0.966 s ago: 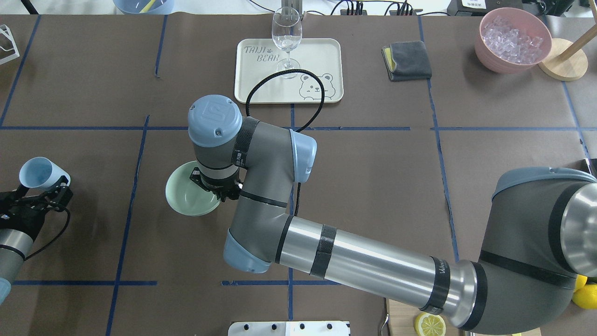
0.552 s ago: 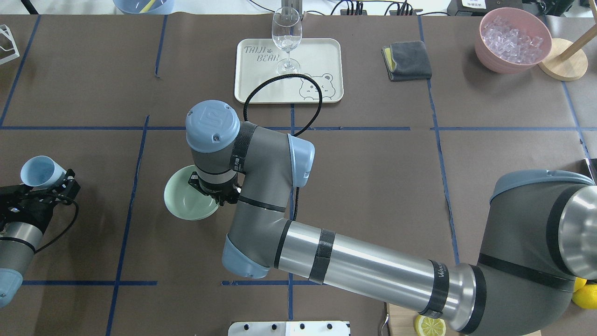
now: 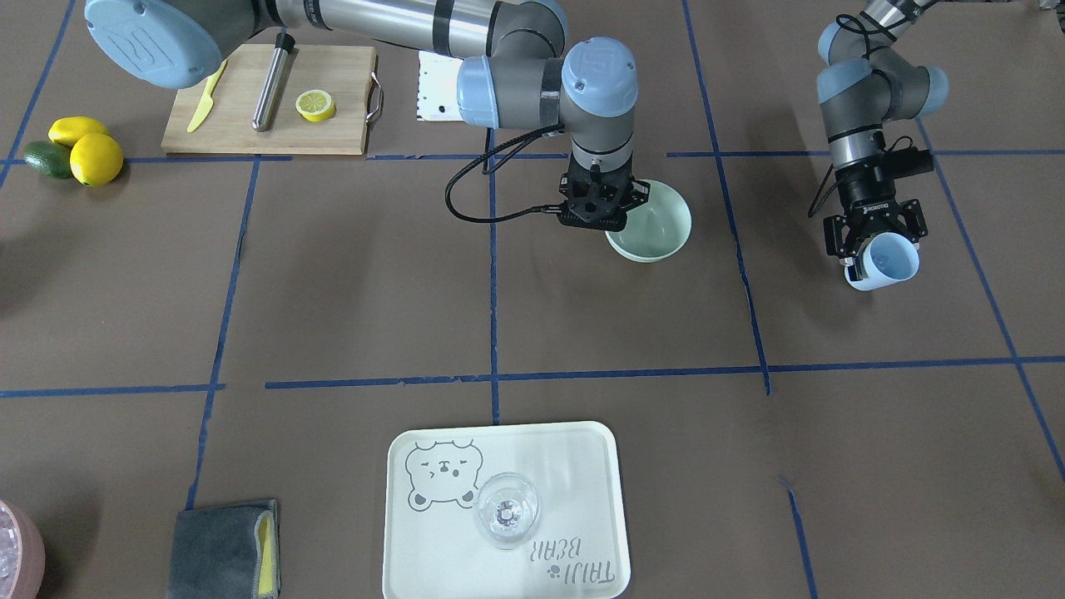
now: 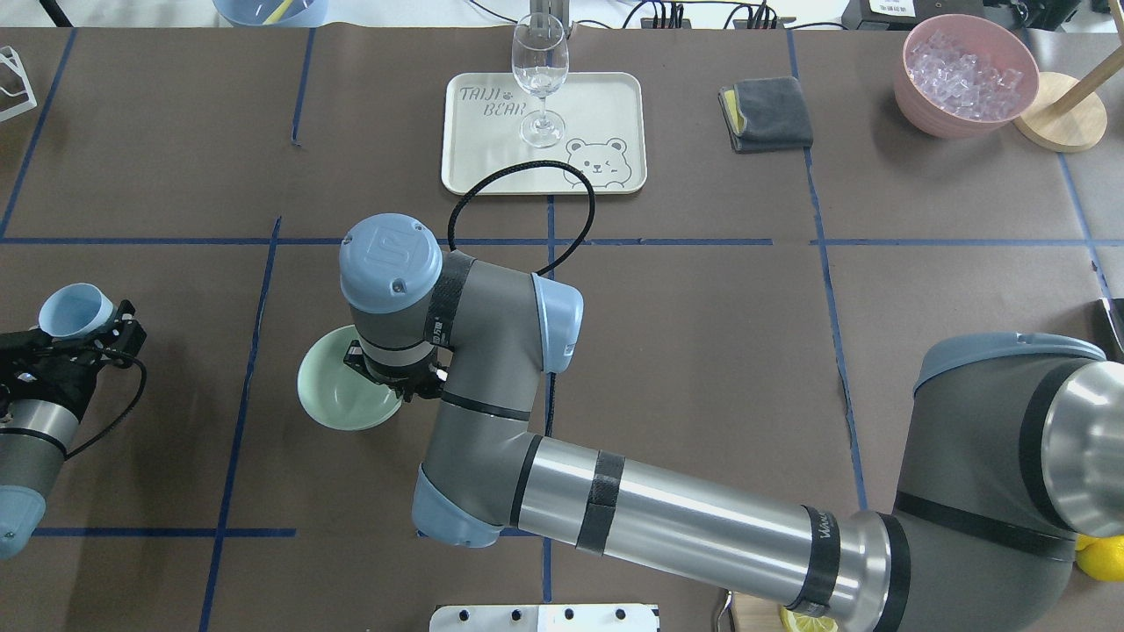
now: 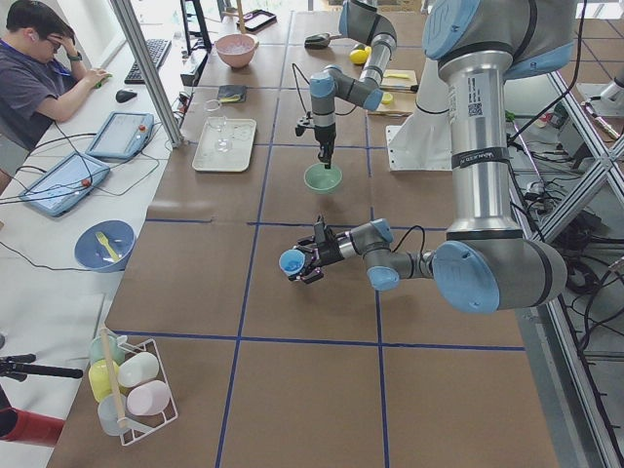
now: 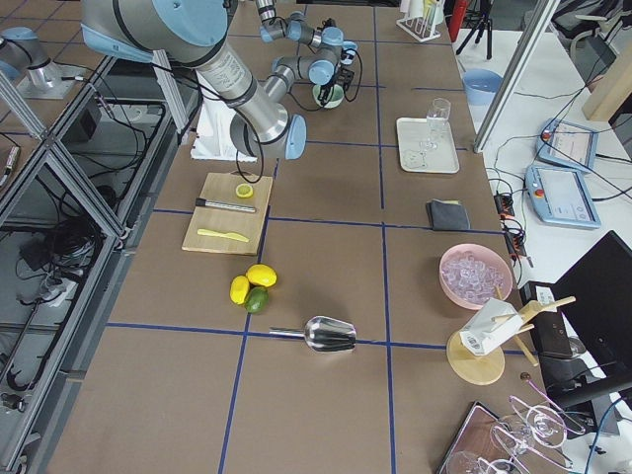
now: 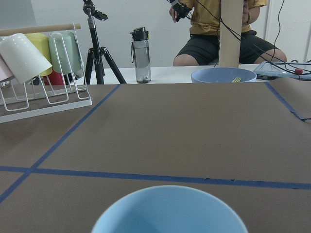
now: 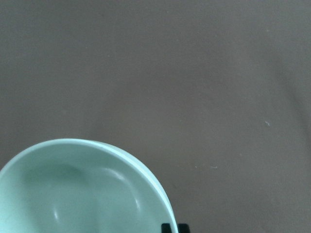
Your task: Pour ice into bowl
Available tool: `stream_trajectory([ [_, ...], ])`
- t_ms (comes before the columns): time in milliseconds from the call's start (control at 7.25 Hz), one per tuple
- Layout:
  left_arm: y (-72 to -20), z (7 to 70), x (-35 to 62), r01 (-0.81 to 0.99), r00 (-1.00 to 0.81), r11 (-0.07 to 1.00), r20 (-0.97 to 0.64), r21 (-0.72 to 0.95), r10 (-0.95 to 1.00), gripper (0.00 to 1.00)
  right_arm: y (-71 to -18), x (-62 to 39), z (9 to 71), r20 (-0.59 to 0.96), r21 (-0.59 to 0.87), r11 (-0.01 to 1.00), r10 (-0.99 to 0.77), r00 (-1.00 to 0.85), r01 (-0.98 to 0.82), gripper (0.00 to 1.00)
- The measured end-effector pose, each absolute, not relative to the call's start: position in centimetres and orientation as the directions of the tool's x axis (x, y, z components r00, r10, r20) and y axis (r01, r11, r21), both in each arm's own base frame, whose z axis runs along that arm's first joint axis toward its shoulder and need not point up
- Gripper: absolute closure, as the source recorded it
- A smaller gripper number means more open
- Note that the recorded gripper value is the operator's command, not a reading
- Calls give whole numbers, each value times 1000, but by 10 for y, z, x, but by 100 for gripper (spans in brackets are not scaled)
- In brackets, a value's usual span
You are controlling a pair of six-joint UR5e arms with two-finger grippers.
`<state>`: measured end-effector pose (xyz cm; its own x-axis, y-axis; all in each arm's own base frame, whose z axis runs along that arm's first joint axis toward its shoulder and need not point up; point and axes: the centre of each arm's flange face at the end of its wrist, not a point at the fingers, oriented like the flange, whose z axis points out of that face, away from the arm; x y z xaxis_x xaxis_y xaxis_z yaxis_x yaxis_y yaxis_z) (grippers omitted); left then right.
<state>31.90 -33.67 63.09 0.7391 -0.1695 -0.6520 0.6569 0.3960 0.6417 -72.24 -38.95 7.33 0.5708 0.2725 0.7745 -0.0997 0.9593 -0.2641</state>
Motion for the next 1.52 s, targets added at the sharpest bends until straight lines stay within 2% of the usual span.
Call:
stream_trajectory([
  [138, -337, 632, 319, 655, 741, 396, -650, 643, -170, 10, -389, -724, 73, 779, -265, 958, 281, 560, -111, 1],
  [276, -337, 632, 319, 653, 743, 396, -648, 645, -169, 35, -391, -724, 72, 784, -268, 953, 300, 543, -140, 0],
  [414, -337, 631, 319, 651, 745, 397, -646, 648, -167, 71, -394, -724, 71, 787, -267, 948, 317, 529, -172, 0],
  [552, -338, 629, 321, 652, 743, 396, -648, 647, -165, 100, -396, -723, 70, 789, -265, 945, 326, 520, -191, 0],
  [1103, -347, 607, 321, 654, 741, 381, -655, 654, -149, 100, -414, -696, 41, 816, -271, 940, 339, 469, -208, 0],
  [1517, -354, 543, 308, 602, 780, 353, -621, 717, -69, 100, -442, -645, 30, 821, -306, 931, 364, 439, -199, 0],
])
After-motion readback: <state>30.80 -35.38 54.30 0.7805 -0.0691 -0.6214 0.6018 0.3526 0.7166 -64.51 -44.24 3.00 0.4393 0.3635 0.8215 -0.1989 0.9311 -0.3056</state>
